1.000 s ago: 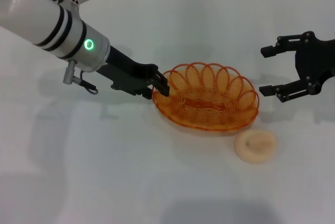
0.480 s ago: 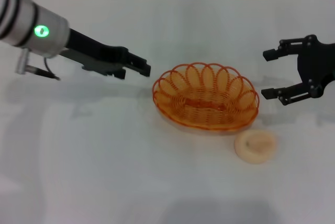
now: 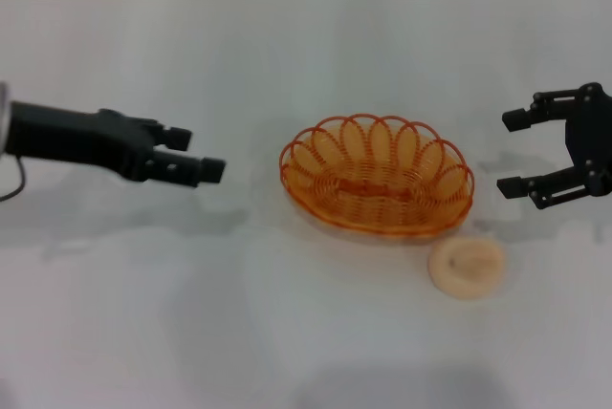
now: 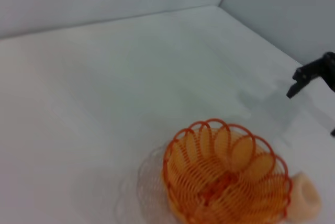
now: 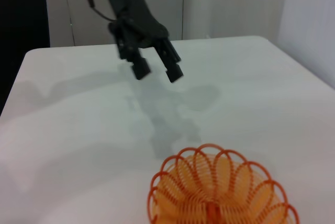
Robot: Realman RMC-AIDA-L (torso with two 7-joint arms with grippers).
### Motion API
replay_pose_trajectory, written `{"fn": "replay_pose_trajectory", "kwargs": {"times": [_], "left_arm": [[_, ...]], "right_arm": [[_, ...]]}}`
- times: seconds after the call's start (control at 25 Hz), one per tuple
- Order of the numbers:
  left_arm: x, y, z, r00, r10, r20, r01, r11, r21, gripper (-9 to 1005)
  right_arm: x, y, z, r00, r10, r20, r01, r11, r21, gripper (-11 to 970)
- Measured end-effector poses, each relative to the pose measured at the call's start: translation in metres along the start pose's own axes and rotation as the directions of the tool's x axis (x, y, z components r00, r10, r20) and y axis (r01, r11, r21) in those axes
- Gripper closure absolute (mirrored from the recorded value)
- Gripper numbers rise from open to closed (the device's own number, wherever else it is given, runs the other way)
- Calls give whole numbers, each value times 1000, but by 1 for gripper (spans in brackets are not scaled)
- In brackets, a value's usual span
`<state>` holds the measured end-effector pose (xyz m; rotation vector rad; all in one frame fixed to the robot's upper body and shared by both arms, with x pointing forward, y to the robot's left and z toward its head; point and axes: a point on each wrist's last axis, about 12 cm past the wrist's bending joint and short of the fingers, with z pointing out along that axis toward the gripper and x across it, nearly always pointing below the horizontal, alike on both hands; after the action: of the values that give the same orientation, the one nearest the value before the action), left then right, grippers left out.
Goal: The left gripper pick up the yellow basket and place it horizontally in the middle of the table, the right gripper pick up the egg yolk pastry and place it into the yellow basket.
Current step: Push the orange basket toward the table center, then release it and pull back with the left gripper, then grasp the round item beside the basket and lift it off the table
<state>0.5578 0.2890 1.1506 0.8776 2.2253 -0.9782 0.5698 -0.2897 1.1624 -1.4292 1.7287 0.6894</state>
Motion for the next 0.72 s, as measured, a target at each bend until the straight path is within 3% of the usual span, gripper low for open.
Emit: {"fn": "replay_pose_trajectory", "kwargs": {"times": [0.24, 0.44, 0.72], "left_arm": [[42, 0, -17, 980, 182, 78, -181, 983, -24, 155], [78, -6, -22, 935, 337, 107, -333, 941, -57, 103], [102, -9, -27, 909, 389, 151, -387, 921, -46, 103]], "right_arm": [[1, 6, 0, 997, 62, -54, -64, 997, -32, 225], [0, 10, 1, 989, 89, -119, -96, 994, -53, 228], [0, 12, 6, 967, 159, -198, -175, 982, -68, 232]]}}
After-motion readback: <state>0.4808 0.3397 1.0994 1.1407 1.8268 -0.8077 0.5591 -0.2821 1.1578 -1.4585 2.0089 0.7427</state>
